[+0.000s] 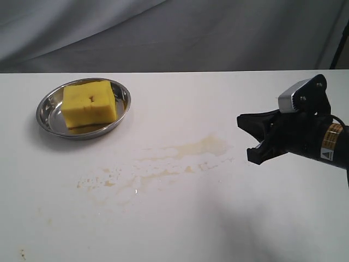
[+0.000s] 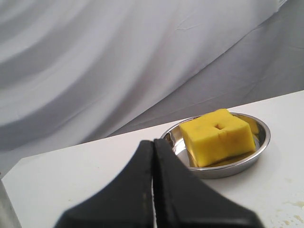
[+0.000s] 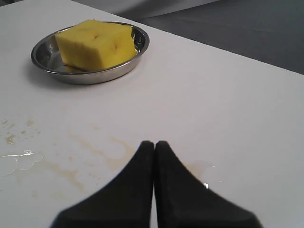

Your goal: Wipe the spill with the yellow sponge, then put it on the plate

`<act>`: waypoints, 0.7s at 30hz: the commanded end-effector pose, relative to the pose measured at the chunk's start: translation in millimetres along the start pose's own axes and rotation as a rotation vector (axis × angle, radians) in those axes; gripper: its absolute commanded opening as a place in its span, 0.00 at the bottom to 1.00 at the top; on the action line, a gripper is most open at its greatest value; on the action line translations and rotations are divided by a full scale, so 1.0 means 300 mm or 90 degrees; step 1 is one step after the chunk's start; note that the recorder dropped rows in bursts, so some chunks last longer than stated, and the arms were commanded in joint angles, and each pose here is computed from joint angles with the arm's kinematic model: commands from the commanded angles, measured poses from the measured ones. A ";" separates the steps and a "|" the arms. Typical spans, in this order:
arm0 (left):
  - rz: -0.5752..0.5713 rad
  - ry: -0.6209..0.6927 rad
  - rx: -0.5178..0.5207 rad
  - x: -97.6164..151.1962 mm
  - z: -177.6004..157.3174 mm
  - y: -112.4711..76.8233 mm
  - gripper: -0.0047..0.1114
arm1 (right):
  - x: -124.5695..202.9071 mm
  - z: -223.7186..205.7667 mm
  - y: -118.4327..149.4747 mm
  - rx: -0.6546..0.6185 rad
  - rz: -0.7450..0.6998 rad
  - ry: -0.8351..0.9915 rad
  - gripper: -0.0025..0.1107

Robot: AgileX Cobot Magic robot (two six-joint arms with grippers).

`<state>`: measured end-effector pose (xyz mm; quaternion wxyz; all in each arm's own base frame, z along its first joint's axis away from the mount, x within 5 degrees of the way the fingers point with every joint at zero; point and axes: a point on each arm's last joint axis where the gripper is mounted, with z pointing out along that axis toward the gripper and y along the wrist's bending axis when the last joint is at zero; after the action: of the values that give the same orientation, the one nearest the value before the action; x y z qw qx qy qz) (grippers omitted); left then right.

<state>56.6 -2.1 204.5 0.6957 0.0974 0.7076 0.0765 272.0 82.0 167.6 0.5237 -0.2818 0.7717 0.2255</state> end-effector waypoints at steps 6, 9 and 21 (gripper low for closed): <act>-0.005 -0.005 0.000 0.001 -0.001 -0.001 0.04 | -0.006 -0.002 0.008 -0.009 -0.003 -0.009 0.02; -0.005 -0.005 0.000 0.001 -0.001 -0.001 0.04 | -0.006 -0.002 0.008 -0.010 -0.004 -0.009 0.02; -0.005 -0.005 0.000 0.001 -0.001 -0.001 0.04 | -0.156 -0.151 0.008 0.143 0.080 -0.027 0.02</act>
<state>56.6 -2.1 204.5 0.6957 0.0974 0.7076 0.0765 261.6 71.9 208.5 0.5462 -0.2114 0.7853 0.2007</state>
